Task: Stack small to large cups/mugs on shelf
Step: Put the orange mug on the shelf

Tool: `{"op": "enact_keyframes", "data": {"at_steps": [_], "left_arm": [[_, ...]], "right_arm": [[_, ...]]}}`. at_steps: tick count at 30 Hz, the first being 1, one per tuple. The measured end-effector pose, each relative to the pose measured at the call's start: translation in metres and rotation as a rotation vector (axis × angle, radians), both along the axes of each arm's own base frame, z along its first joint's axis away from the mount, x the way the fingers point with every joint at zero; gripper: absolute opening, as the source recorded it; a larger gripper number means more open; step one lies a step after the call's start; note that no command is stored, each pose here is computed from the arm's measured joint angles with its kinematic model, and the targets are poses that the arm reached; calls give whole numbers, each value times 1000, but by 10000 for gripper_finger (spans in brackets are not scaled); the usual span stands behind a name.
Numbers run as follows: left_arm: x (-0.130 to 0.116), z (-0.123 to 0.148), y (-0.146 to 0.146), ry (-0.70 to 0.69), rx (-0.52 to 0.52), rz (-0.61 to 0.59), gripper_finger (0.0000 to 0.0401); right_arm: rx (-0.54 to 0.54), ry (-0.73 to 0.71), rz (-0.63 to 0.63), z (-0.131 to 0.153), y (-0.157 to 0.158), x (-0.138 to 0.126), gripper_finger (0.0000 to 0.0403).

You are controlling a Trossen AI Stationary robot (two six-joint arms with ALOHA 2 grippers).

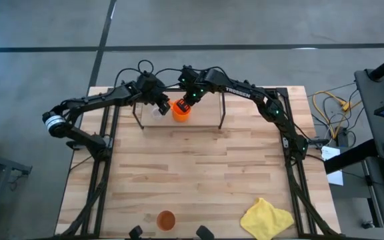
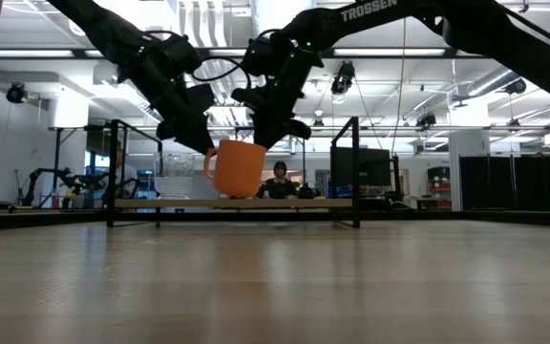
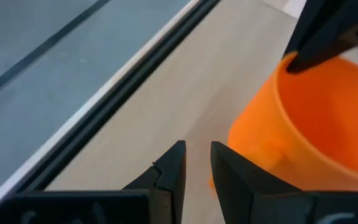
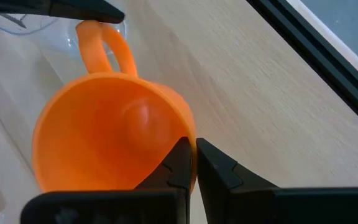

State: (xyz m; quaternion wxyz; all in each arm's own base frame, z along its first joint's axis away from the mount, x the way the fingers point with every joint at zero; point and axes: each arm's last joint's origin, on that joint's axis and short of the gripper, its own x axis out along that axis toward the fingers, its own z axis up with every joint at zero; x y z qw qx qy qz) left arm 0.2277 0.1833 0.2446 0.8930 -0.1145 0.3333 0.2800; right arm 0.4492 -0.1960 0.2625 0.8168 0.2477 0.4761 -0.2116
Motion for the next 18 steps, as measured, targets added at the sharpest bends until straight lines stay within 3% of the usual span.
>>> {"op": "enact_keyframes", "data": {"at_steps": [18], "left_arm": [[0, 2, 4, 11, 60, 54, 61]], "right_arm": [[-37, 5, -12, 0, -2, 0, 13]]}}
